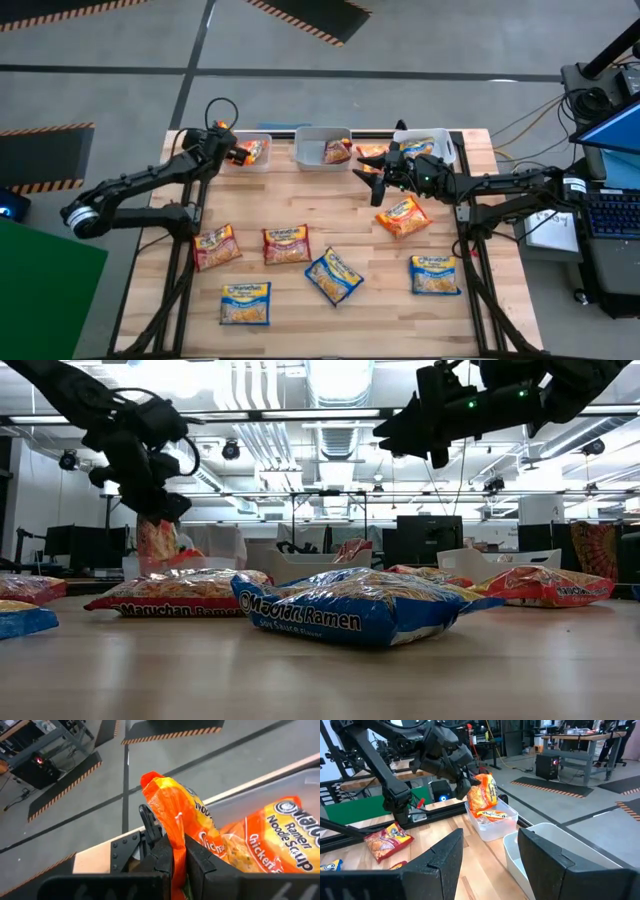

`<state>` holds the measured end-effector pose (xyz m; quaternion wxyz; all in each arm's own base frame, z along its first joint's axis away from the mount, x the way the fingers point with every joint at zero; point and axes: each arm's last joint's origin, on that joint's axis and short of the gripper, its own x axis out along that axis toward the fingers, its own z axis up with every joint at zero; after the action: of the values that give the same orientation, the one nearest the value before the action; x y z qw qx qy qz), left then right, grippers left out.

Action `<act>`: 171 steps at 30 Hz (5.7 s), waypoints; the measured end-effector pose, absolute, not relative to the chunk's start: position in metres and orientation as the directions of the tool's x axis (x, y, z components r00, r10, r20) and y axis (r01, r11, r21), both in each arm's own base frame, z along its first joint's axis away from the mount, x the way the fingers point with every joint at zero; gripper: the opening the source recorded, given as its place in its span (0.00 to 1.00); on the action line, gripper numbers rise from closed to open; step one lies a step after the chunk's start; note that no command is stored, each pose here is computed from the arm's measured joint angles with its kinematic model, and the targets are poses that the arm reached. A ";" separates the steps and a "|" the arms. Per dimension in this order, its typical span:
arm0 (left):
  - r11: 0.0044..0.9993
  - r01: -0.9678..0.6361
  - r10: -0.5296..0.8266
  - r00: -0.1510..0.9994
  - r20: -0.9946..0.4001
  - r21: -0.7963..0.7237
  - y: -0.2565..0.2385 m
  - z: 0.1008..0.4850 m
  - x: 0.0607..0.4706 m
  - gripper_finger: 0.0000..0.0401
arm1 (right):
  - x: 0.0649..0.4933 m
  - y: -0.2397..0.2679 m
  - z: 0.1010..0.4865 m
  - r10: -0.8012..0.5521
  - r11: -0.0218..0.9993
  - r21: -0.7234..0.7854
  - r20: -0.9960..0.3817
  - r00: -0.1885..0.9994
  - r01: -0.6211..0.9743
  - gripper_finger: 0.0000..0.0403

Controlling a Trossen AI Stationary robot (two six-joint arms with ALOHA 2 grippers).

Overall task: Sort Maruchan noodles
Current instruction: Put the orange noodle pack into the transparent bin, then put the red noodle pack into the grey bin

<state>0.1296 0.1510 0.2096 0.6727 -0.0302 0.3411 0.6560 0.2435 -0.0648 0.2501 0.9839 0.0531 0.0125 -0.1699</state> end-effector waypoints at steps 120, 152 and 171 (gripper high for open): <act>0.999 -0.027 -0.002 0.634 -0.774 -0.025 -0.099 0.142 0.193 0.10 | 0.453 -0.037 0.151 0.203 0.959 0.281 -0.626 0.752 -0.025 0.68; 0.999 -0.034 0.029 0.692 -0.721 0.007 -0.091 0.135 0.182 0.10 | 0.478 -0.031 0.122 0.488 0.844 0.489 -0.525 0.697 -0.222 0.12; 0.929 -0.261 0.342 0.876 -0.341 0.263 -0.060 0.212 0.148 0.10 | 0.428 -0.057 0.252 0.042 0.966 0.228 -0.605 0.795 0.123 0.03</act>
<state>0.1482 -0.0597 0.2122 0.9628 0.1048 0.1939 0.1566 0.4283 -0.0571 0.2521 0.9386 0.1288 0.3195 -0.0216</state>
